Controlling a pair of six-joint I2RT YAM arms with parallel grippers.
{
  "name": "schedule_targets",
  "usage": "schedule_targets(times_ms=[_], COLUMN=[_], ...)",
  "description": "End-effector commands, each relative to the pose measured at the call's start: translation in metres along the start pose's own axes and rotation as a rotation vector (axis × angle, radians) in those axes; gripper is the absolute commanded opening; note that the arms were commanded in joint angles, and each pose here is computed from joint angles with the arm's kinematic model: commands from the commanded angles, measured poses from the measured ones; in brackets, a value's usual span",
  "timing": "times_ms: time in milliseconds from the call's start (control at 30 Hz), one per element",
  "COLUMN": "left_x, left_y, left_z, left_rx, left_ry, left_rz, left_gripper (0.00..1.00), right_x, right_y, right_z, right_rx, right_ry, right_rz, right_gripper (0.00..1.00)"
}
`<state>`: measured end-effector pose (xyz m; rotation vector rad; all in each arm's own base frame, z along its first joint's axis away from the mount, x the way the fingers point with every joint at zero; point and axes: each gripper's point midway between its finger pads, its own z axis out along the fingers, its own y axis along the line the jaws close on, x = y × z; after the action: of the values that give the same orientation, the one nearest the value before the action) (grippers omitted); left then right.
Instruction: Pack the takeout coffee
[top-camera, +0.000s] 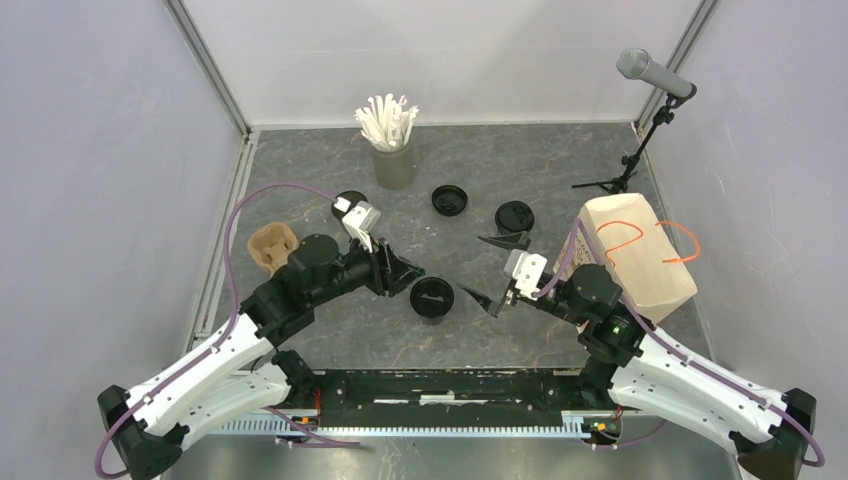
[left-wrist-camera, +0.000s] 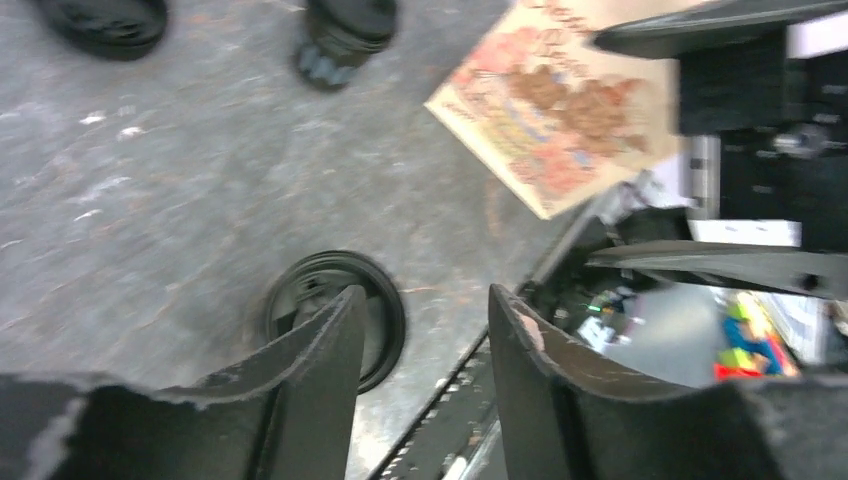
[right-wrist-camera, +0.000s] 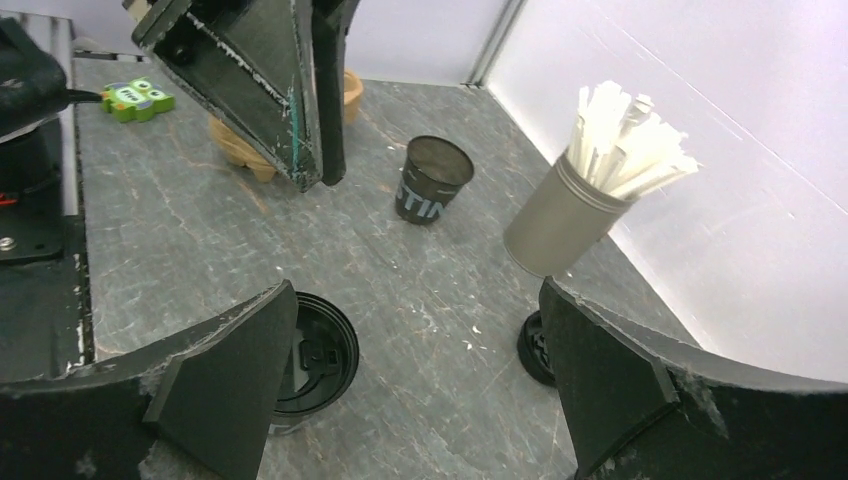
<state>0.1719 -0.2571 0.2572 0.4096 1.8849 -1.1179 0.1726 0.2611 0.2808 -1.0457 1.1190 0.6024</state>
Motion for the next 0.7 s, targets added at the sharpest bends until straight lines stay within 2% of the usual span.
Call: schedule_targets(times_ms=[0,67,300,467,667], left_x=[-0.004,0.000,0.021,0.049,0.063], left_y=[0.054,0.061,0.067,0.087,0.088], left_z=[-0.015,-0.017,0.001,0.017,0.031], left_rx=[-0.320,-0.365,-0.355,-0.398,-0.369], left_ry=[0.042,0.092,0.243,0.359,0.412], left_rz=[0.109,0.129,0.163,0.156,0.131], left_gripper=[0.60,0.60,0.56,0.45,0.43], right_x=[-0.001,0.003,0.010,0.011,0.007], right_y=[-0.017,-0.012,-0.008,-0.008,-0.010], right_z=[-0.007,-0.006,-0.004,-0.008,-0.016], right_rx=[0.108,0.092,0.088,0.096,0.106], right_ry=[0.012,0.027,0.087,0.105,0.097], right_rz=[0.037,0.064,0.167,0.198,0.189], right_gripper=[0.98,0.98,0.95,0.95,0.95])
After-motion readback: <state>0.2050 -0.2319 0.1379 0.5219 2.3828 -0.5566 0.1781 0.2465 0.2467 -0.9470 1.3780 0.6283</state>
